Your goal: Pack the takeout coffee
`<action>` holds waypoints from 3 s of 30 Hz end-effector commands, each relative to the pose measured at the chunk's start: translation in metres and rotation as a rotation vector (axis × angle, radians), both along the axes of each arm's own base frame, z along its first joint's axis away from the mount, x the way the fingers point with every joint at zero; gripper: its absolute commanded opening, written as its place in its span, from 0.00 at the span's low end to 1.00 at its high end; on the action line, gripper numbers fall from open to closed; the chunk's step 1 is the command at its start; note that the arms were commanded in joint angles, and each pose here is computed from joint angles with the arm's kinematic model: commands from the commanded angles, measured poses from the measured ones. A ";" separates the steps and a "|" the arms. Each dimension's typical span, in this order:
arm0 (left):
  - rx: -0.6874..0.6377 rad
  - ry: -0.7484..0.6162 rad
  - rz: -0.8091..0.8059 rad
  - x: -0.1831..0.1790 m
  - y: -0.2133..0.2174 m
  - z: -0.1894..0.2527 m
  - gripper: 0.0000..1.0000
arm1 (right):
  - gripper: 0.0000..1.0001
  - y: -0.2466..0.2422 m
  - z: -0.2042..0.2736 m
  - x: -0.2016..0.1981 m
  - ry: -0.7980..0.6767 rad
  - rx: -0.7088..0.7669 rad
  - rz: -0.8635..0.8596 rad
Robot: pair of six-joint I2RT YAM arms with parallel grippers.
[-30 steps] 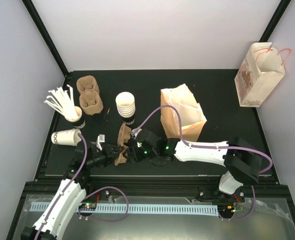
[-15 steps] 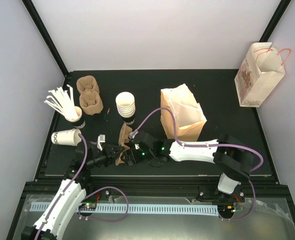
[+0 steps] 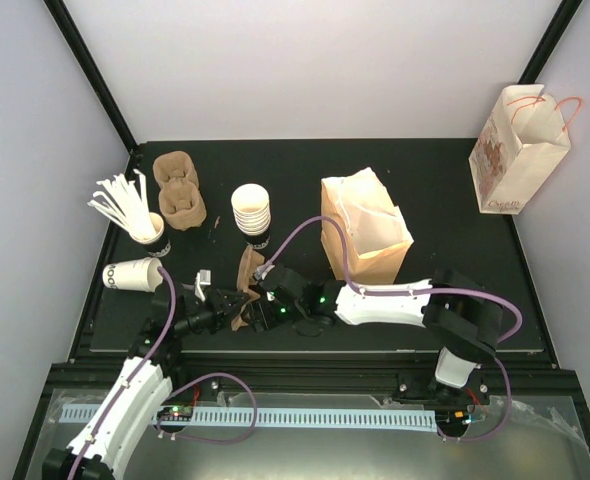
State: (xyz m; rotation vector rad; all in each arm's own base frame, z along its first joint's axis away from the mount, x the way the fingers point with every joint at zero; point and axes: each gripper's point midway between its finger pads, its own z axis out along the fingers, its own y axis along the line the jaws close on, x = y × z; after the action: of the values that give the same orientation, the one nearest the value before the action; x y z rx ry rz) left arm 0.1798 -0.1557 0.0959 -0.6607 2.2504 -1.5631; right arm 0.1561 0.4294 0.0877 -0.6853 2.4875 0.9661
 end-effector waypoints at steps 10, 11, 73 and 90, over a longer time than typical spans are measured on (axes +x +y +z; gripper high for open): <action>-0.057 -0.007 -0.034 -0.001 -0.007 0.014 0.27 | 0.64 -0.027 -0.010 0.017 -0.089 -0.099 -0.067; -0.059 -0.006 -0.034 -0.001 -0.007 0.014 0.28 | 0.64 -0.027 -0.010 0.017 -0.090 -0.099 -0.063; 0.666 0.004 -0.271 0.015 0.008 -0.038 0.60 | 0.70 -0.077 -0.017 0.036 0.046 -0.156 -0.260; 0.630 0.056 -0.239 0.007 0.010 -0.054 0.49 | 0.72 -0.059 0.008 0.030 0.034 -0.014 -0.182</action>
State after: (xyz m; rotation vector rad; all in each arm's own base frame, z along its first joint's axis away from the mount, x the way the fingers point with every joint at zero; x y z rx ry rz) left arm 0.1851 -0.1429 0.0413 -0.2374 2.7492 -0.7914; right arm 0.1883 0.3617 0.0761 -0.4190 2.6086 0.7748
